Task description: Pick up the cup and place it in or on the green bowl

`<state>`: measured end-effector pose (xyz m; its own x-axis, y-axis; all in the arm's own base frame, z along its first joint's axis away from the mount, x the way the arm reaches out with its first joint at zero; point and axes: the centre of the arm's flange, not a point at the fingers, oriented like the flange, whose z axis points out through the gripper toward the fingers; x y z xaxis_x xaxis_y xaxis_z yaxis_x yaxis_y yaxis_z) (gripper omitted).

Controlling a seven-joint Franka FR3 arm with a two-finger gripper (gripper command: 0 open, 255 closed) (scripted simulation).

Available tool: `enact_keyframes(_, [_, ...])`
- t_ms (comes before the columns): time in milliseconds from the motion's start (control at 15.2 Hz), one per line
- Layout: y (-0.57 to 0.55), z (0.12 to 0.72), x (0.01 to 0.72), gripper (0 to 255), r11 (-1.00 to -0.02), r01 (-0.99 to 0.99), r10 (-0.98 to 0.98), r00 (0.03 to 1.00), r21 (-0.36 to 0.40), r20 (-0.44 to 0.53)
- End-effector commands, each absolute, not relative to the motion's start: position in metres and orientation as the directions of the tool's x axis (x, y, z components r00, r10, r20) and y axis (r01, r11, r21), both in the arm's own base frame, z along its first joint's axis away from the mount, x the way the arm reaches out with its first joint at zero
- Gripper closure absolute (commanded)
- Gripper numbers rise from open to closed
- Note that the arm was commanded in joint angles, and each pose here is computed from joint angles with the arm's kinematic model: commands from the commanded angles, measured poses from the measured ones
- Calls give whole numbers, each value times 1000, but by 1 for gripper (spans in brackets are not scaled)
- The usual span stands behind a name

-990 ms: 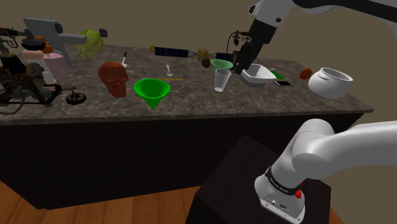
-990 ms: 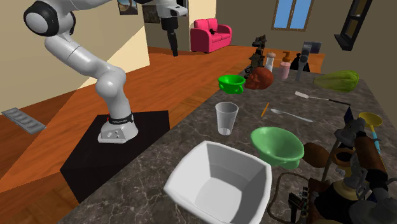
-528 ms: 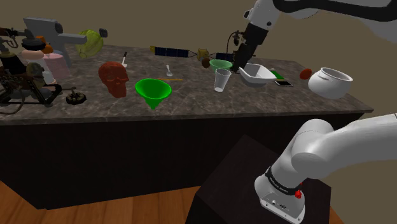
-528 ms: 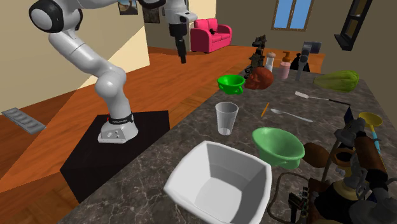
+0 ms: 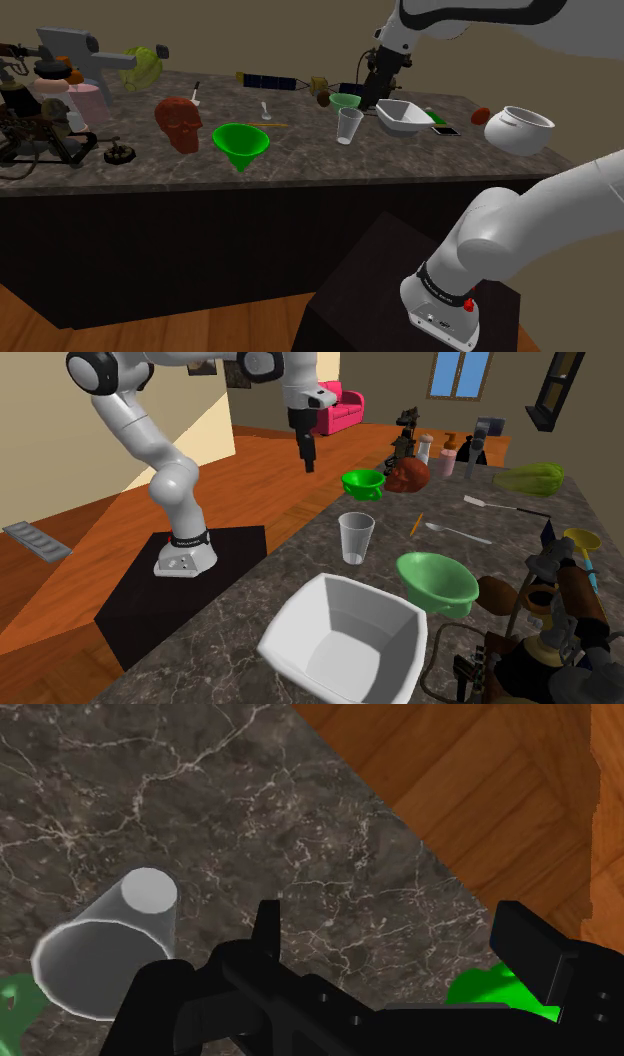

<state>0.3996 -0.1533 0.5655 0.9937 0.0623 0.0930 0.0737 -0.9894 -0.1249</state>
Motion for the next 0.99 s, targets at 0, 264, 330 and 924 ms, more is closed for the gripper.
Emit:
enact_keyframes(0, [-176,555,413,0,-990,71,60,994,-126,90])
enact_keyframes(264, [-219,536,440,0,-989,64,53,995,-130,85])
enact_keyframes(330, [-229,531,446,0,-989,63,52,995,-132,84])
enact_keyframes(924, [-325,487,505,0,-989,48,38,997,-142,72])
